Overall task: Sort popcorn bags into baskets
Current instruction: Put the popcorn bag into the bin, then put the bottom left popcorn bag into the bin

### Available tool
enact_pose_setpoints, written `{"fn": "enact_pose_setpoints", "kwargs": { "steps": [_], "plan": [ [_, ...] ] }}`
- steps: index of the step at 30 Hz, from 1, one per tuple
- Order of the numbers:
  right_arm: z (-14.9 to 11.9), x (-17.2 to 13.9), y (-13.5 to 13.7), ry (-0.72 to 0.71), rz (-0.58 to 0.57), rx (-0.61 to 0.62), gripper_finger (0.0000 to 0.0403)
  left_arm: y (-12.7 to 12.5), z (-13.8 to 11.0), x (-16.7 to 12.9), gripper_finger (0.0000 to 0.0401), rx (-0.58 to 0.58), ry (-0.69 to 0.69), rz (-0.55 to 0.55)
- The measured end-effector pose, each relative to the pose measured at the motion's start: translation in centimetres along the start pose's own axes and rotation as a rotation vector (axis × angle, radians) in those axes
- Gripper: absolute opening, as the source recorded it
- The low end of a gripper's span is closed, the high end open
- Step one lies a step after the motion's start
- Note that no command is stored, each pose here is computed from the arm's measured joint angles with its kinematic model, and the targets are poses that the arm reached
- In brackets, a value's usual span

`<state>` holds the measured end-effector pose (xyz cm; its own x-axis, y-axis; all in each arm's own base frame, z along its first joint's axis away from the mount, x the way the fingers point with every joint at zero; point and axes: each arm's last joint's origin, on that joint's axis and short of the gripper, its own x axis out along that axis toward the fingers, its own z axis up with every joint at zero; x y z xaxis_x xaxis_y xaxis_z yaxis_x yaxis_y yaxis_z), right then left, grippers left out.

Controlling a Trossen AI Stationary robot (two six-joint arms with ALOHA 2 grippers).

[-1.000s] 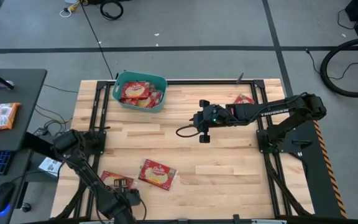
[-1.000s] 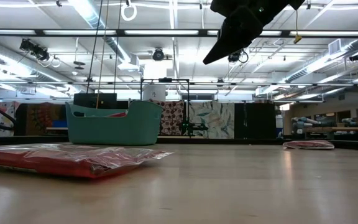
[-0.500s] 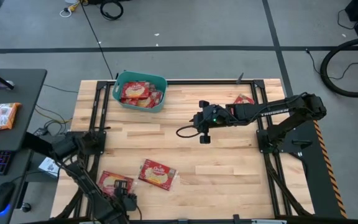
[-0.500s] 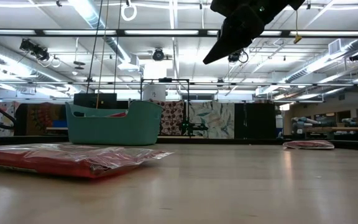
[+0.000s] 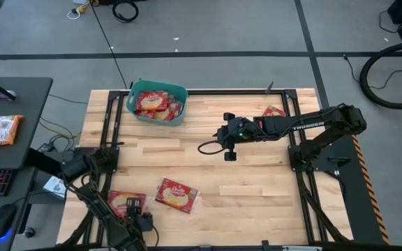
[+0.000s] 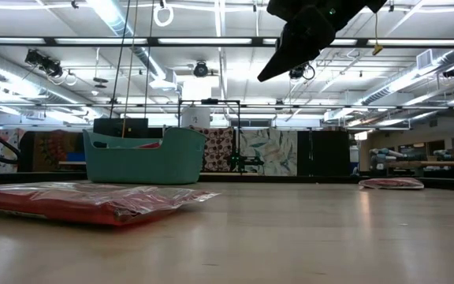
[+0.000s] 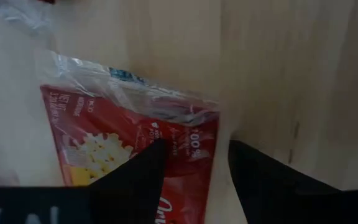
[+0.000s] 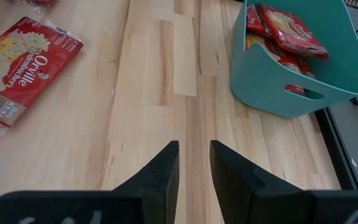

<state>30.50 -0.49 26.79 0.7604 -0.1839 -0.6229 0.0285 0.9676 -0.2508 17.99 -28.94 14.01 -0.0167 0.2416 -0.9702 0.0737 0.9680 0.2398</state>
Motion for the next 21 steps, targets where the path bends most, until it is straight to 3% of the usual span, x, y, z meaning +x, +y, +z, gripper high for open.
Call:
{"fn": "enact_pose_setpoints", "kwargs": {
  "steps": [14, 21],
  "plan": [
    [0.0, 0.0, 0.0, 0.004, 0.001, 0.014, 0.0096, 0.8, -0.5, -1.3, 0.0018, -0.103, 0.063, 0.030],
    [-0.1, -0.1, 0.4, 0.009, 0.010, 0.016, 0.0096, 3.0, -1.5, -4.8, 0.0005, -0.208, 0.031, 0.008]
  ]
}}
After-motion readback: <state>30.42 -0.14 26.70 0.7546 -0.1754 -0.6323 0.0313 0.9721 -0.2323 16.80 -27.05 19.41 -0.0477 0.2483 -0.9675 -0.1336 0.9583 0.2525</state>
